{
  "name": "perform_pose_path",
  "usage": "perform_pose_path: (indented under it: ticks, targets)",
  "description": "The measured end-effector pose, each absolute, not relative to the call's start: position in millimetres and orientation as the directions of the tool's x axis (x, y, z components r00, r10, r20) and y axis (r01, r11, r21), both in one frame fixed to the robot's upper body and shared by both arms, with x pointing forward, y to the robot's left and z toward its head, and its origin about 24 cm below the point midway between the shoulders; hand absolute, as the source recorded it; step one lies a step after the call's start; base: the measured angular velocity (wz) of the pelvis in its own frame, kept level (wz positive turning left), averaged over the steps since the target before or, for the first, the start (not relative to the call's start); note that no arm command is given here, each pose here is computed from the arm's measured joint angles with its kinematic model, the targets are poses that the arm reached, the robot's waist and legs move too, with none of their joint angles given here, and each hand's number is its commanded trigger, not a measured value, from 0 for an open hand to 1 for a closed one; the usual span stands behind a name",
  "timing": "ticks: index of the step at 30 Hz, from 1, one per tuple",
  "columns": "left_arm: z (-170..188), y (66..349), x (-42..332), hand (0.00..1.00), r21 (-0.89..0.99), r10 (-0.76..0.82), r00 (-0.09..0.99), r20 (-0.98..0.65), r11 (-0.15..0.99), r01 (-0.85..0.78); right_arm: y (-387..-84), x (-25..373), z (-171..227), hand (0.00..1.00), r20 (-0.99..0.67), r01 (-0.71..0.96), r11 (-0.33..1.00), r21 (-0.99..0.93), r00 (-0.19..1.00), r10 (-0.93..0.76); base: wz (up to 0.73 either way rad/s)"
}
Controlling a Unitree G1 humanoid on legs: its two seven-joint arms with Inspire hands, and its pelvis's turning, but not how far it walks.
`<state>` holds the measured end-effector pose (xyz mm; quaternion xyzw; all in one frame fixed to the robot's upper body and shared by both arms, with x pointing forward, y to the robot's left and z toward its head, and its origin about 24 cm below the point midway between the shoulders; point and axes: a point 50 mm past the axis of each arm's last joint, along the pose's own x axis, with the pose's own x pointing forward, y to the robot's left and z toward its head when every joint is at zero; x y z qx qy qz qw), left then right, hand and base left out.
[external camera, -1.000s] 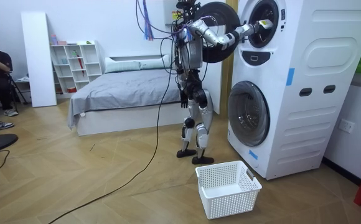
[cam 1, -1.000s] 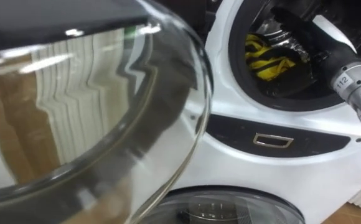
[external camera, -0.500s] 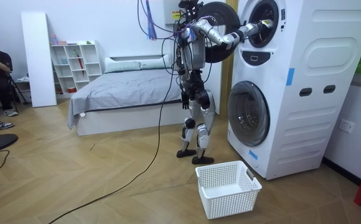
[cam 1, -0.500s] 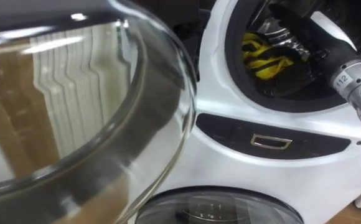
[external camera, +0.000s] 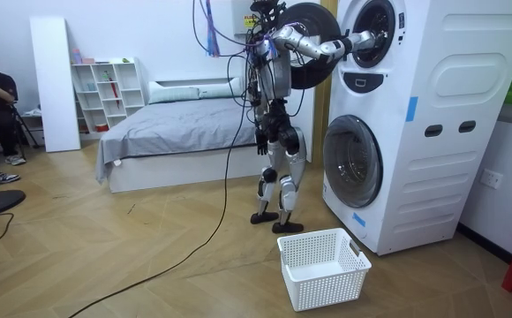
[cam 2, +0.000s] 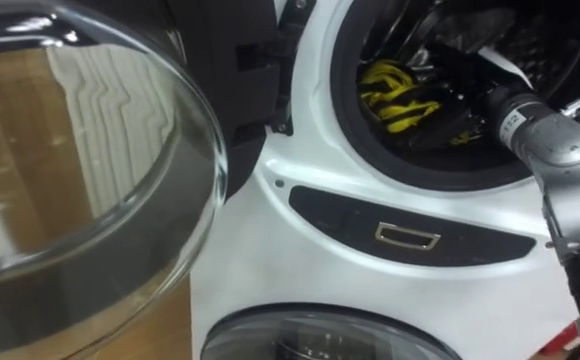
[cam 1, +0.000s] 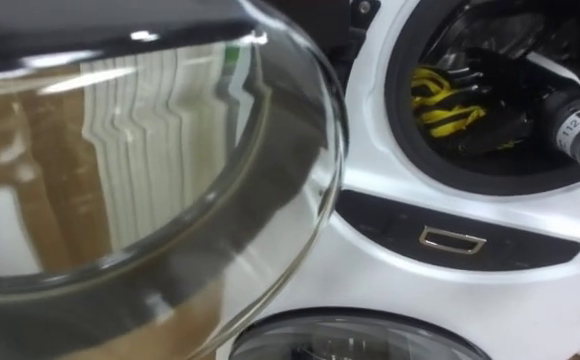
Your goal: Pick clothes from washing machine
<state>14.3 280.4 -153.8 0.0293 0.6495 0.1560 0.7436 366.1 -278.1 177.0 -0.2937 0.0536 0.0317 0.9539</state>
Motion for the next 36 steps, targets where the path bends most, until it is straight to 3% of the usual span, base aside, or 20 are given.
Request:
perform_pose_path:
  ticks: [22,32,33,34,35,36]
  targets:
    - [-153.7,281.0,14.4,0.0,0.241,0.266,0.1,-0.959,0.947,-0.21,-282.8,368.8,180.6,0.0,-0.158,-0.118,0.812,-0.572,0.987,0.032,0.02]
    - [-154.2,280.5,20.4,0.0,0.217,0.24,0.089,-0.967,0.953,-0.209,-291.1,375.6,177.6,0.0,-0.344,-0.233,0.785,-0.574,0.939,0.027,0.08]
    - [-154.1,281.0,19.2,0.0,0.219,0.24,0.081,-0.967,0.953,-0.209,-292.9,375.2,177.2,0.04,-0.356,-0.237,0.789,-0.566,0.934,0.026,0.0]
    - [-153.7,282.2,18.5,0.0,0.22,0.24,0.077,-0.968,0.953,-0.209,-294.1,375.1,177.4,0.38,-0.367,-0.241,0.795,-0.556,0.93,0.026,0.0]
    - [-153.5,282.6,18.6,0.0,0.218,0.239,0.077,-0.968,0.953,-0.209,-294.8,374.9,177.0,0.59,-0.373,-0.243,0.798,-0.552,0.927,0.025,0.0]
    - [-153.3,283.0,19.6,0.0,0.217,0.238,0.079,-0.968,0.954,-0.209,-295.9,374.4,176.0,1.0,-0.384,-0.247,0.803,-0.543,0.923,0.024,0.0]
